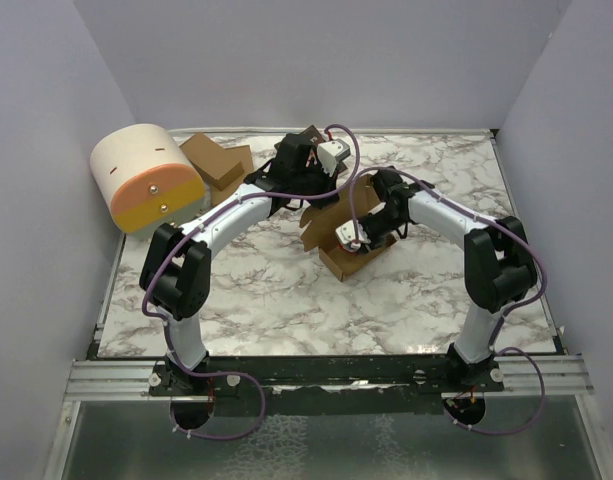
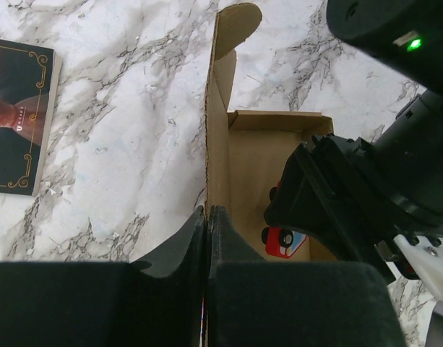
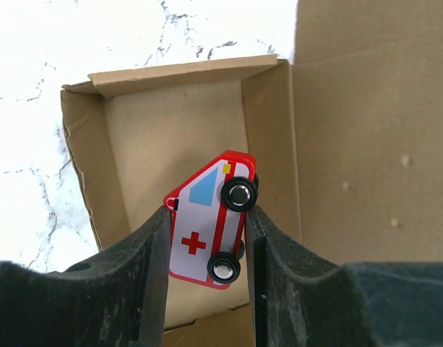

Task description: Fold the paper box

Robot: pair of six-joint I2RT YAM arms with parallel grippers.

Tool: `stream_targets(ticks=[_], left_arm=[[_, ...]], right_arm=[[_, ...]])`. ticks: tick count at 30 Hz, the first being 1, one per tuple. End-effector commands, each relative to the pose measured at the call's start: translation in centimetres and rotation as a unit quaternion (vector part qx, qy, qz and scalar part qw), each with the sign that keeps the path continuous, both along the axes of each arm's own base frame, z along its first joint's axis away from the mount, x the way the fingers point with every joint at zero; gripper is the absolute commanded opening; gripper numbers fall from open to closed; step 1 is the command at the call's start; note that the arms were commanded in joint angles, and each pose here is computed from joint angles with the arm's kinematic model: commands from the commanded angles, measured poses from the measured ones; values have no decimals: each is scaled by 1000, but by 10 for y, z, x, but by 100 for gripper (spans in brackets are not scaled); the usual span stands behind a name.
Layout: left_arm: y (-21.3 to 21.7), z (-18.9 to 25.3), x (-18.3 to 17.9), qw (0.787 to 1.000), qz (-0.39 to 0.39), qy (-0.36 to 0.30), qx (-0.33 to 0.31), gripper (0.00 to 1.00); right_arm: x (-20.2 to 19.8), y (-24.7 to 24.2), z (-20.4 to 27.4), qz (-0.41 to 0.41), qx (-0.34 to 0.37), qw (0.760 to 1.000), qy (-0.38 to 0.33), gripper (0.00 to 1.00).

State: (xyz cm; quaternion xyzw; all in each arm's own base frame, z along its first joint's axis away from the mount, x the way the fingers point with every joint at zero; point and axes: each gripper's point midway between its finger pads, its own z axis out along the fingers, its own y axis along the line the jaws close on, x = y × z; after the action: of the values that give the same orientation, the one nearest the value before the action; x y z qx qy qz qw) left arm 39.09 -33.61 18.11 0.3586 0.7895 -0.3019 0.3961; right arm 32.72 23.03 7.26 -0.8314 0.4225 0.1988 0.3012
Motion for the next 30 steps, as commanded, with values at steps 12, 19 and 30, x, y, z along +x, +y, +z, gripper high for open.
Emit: stream_targets(ticks=[12, 19, 30], left_arm=[[-8, 8, 1, 1000, -16, -6, -12, 3], [-8, 9, 2, 1000, -16, -7, -12, 3], [-8, 8, 1, 1000, -16, -6, -12, 3]], right_arm=[[0, 3, -27, 61, -93, 994, -23, 25], [-1, 2, -34, 69, -106, 992, -17, 33], [1, 4, -34, 65, -101, 992, -24, 49]])
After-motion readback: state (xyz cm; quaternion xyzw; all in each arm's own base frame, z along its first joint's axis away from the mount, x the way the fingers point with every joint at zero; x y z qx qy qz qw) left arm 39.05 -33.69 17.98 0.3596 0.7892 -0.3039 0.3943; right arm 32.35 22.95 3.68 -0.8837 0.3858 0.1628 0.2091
